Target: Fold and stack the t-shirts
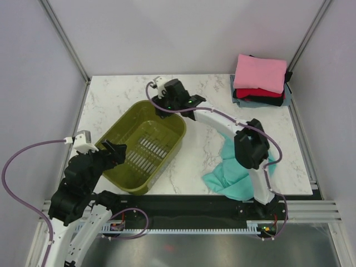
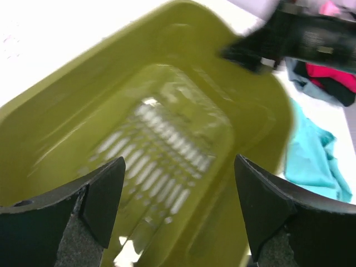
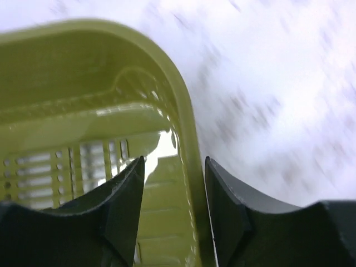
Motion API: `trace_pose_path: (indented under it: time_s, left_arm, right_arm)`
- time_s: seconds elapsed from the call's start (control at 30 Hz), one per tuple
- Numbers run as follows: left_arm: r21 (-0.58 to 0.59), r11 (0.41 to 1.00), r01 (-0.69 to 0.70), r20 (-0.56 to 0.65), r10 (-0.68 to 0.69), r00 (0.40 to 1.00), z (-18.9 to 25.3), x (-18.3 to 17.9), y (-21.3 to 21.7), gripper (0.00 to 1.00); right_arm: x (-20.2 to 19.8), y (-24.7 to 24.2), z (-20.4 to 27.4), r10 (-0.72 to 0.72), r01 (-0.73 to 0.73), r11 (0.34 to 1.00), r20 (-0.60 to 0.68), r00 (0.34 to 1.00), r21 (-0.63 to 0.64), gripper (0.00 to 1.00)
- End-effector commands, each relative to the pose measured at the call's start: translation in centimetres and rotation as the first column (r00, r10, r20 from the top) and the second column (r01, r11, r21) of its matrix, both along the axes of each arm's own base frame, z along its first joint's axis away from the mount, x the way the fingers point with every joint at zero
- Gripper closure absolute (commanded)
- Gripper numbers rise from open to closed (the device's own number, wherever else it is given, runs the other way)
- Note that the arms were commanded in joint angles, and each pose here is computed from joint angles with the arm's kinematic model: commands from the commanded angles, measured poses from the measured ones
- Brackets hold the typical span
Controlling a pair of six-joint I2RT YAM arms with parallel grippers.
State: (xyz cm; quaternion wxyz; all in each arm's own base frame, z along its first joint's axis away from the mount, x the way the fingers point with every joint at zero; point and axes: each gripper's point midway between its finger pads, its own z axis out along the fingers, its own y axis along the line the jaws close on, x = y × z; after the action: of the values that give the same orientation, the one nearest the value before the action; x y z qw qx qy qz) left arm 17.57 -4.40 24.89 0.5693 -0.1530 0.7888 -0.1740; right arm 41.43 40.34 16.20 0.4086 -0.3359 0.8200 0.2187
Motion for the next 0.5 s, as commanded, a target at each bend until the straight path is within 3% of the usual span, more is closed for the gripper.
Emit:
trace_pose_path:
  time_s: [0.0,0.07,0.1,0.13,0.17,0.33,0.47]
  left_arm:
    - [-0.008,0.995,0.099,0.081,-0.098,0.992,4.2,-0.1,-1.5,0.14]
    - [-0.018,0.991,0.130,0.114,-0.127,0.985,6.2,-0.5,-1.9,0.15]
    - [-0.012,0.987,0.158,0.111,-0.156,0.981,6.6,-0.5,-2.4,0.15]
    - [0.004,0.984,0.180,0.113,-0.179,0.977,7.1,-0.6,-2.6,0.15]
    - [0.009,0.980,0.199,0.120,-0.199,0.973,7.9,-0.9,-2.8,0.16]
    - [0.015,0.935,0.355,0.058,-0.355,0.933,7.5,-1.0,-5.6,0.18]
    - [-0.020,0.892,0.451,-0.033,-0.452,0.892,5.2,-0.2,-7.8,0.20]
  right_arm:
    - [-2.2,12.1,4.4,0.159,-0.184,0.966,0.145,0.977,0.179,0.44]
    - [-2.2,16.2,5.7,0.148,-0.188,0.951,0.175,0.973,0.245,0.33]
    - [-2.2,17.2,6.4,0.136,-0.185,0.945,0.191,0.972,0.269,0.20]
    - [-1.9,17.9,7.2,0.110,-0.168,0.939,0.201,0.973,0.299,0.16]
    - [-1.2,18.1,8.7,0.056,-0.133,0.935,0.231,0.971,0.330,0.04]
    - [1.8,13.1,15.1,-0.201,0.060,0.914,0.320,0.926,0.401,0.02]
    - [5.6,1.3,20.9,-0.458,0.293,0.846,0.325,0.827,0.446,0.02]
